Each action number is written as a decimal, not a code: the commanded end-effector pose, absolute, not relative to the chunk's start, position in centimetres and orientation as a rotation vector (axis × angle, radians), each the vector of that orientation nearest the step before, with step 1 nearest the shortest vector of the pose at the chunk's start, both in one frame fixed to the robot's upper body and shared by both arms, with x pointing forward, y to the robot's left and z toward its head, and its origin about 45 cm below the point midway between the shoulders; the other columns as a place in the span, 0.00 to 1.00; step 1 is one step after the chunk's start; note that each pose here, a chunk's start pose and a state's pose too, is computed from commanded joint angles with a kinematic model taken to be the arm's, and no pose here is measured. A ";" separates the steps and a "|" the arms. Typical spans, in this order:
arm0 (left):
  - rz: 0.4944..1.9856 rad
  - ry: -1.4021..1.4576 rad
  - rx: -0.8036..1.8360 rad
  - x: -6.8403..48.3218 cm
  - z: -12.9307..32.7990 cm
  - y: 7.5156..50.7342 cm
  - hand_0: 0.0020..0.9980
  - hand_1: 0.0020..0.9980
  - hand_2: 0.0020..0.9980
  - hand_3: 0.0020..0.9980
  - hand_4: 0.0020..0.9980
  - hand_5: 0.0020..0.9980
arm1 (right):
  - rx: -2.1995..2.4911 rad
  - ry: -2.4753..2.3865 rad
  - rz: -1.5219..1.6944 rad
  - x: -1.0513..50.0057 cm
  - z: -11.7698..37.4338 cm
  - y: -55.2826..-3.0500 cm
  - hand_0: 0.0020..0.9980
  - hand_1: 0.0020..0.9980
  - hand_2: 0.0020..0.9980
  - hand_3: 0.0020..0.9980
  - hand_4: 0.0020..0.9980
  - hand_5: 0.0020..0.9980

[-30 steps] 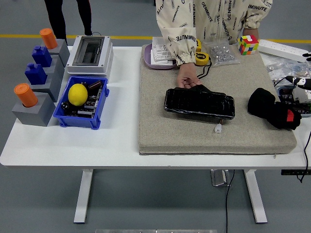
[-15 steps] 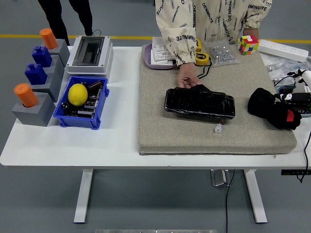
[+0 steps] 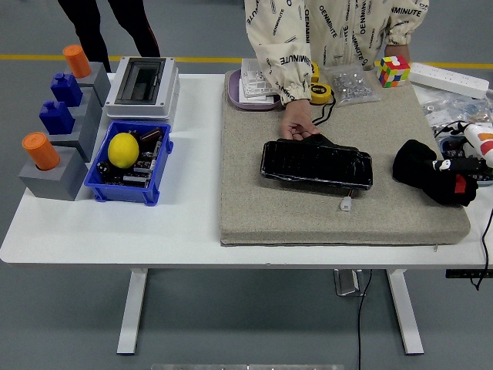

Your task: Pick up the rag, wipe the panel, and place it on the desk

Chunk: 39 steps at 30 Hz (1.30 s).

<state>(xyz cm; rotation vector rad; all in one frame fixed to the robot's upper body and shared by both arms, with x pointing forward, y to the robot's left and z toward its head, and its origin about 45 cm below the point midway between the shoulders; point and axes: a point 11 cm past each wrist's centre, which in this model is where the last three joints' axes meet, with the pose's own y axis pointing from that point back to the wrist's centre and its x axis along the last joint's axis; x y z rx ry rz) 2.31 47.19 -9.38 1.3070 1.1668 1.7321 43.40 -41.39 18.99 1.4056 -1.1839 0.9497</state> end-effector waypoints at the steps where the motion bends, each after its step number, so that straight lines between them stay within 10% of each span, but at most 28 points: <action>1: 1.733 1.165 1.306 2.4 -9.4 47.2 0.65 0.70 0.74 0.57 0.60 0.47 | 1.409 -1.183 0.950 43.4 18.9 -41.3 0.75 0.71 0.82 0.85 1.00 0.65; 39: 1.731 1.172 1.303 2.4 -9.5 47.0 0.65 0.70 0.74 0.57 0.60 0.47 | 1.398 -1.154 0.853 42.8 15.9 -41.8 0.75 0.71 0.81 0.83 1.00 0.67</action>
